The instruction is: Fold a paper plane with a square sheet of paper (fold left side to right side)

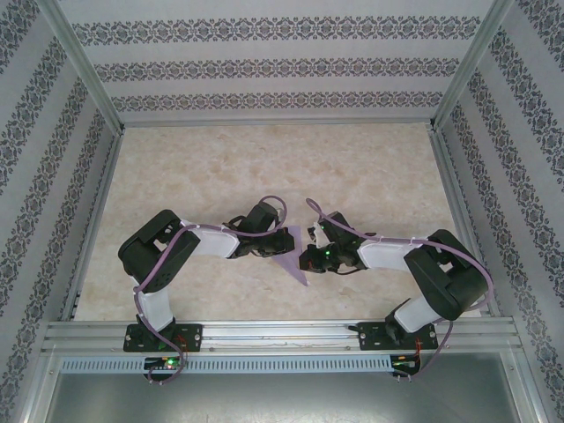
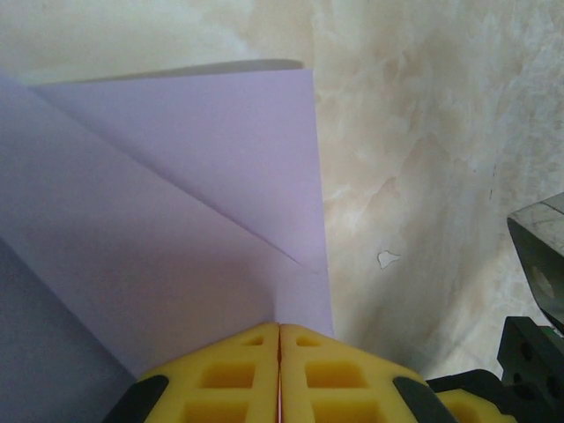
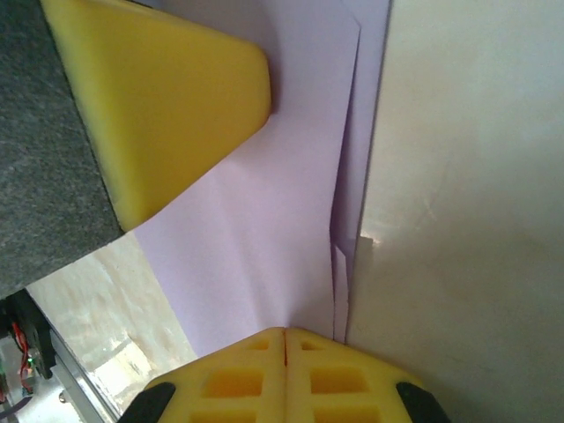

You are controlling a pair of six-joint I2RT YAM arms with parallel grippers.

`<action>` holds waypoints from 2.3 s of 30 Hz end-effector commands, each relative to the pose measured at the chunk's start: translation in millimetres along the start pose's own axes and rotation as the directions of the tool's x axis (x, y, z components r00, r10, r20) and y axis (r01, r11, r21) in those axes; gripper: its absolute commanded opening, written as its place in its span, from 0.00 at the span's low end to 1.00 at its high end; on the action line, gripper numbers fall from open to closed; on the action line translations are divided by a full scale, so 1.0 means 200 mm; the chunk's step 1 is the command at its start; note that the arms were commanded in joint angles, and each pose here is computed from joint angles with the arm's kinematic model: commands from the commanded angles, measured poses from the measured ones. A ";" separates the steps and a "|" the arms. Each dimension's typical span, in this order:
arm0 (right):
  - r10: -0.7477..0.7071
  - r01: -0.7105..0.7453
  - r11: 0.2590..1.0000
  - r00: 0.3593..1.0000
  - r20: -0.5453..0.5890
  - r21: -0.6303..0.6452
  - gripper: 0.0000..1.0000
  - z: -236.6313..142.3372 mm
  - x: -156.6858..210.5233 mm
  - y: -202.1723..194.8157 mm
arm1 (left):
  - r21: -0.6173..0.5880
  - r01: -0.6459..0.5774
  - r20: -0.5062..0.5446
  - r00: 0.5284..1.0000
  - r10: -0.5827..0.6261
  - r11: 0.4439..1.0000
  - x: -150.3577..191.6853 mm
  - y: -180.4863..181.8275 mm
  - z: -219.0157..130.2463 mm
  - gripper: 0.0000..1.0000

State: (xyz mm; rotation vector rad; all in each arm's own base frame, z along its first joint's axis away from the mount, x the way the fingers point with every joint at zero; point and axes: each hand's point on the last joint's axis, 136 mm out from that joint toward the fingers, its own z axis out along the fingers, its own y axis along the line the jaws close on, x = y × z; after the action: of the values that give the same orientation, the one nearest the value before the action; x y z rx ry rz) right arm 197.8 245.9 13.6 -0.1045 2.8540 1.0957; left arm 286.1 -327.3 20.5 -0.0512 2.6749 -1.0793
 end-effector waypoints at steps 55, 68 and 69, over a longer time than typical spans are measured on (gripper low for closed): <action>-0.067 0.161 0.802 0.981 -0.181 0.575 0.00 -0.04 0.20 -0.47 | -0.027 -0.008 0.060 0.998 0.010 1.000 -0.10 0.14 -0.04 0.07; -0.079 0.174 0.791 0.980 -0.185 0.587 0.00 -0.05 0.20 -0.46 | -0.077 0.027 0.085 0.996 -0.020 0.997 -0.30 0.32 -0.12 0.08; -0.080 0.175 0.791 0.980 -0.184 0.586 0.00 -0.05 0.20 -0.46 | -0.084 0.026 0.088 0.996 -0.019 0.996 -0.32 0.33 -0.12 0.08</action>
State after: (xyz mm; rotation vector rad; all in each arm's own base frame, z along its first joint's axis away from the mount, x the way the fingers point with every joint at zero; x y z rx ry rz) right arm 199.8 246.7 7.8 -0.3618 2.9095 0.6253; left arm 333.2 -277.2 21.5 -0.1208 2.6156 -1.0648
